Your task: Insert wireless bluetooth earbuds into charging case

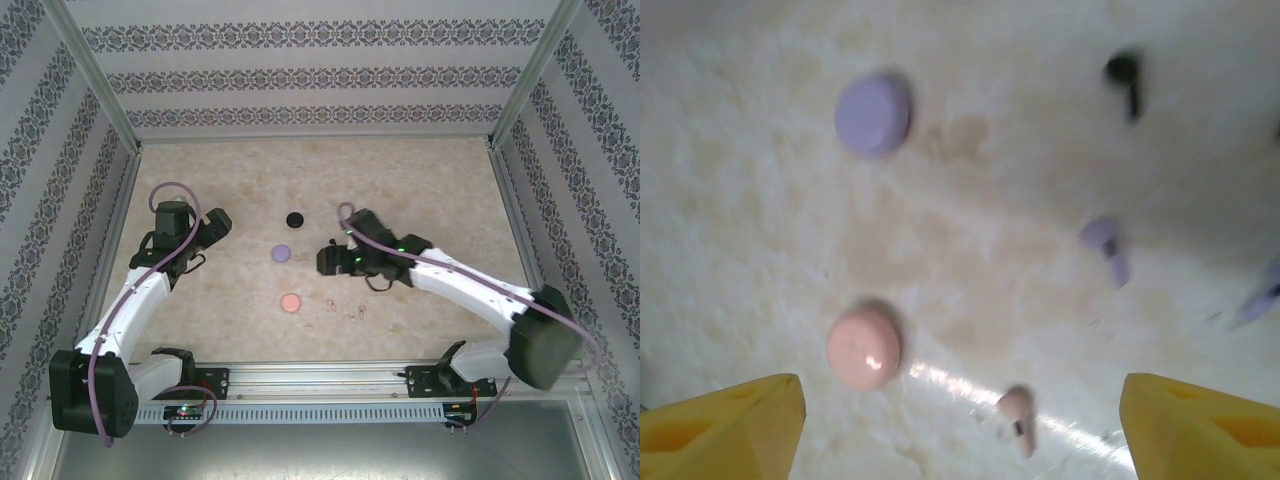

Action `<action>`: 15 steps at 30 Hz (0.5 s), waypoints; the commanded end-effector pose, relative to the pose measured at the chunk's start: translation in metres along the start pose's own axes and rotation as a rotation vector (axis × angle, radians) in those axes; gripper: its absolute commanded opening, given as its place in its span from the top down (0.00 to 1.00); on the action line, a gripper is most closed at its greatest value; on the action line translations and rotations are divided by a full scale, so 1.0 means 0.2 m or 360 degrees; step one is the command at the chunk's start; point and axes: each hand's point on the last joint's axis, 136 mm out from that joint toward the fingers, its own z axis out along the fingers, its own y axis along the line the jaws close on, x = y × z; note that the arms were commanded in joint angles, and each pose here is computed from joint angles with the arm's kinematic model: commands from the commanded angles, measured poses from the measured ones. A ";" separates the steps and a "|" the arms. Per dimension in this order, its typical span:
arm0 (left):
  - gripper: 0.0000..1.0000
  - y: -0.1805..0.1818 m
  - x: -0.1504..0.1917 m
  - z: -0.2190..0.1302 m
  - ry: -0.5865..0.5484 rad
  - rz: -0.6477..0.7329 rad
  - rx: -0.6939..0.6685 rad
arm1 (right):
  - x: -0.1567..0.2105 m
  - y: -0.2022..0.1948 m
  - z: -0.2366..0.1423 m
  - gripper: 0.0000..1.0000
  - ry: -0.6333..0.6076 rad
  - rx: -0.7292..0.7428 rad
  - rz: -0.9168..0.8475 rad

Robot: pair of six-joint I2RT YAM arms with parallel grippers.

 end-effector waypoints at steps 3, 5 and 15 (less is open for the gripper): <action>0.01 0.05 0.06 0.00 0.0073 -0.0152 -0.0097 | 0.12 0.11 0.15 0.21 0.0174 0.0251 0.0012; 0.01 0.08 0.05 0.00 0.0060 -0.0155 -0.0152 | 0.15 0.16 0.21 0.22 0.0198 0.0285 0.0006; 0.01 0.14 -0.03 -0.01 -0.0048 -0.0178 -0.0299 | 0.24 0.27 0.40 0.22 0.0300 0.0468 -0.0066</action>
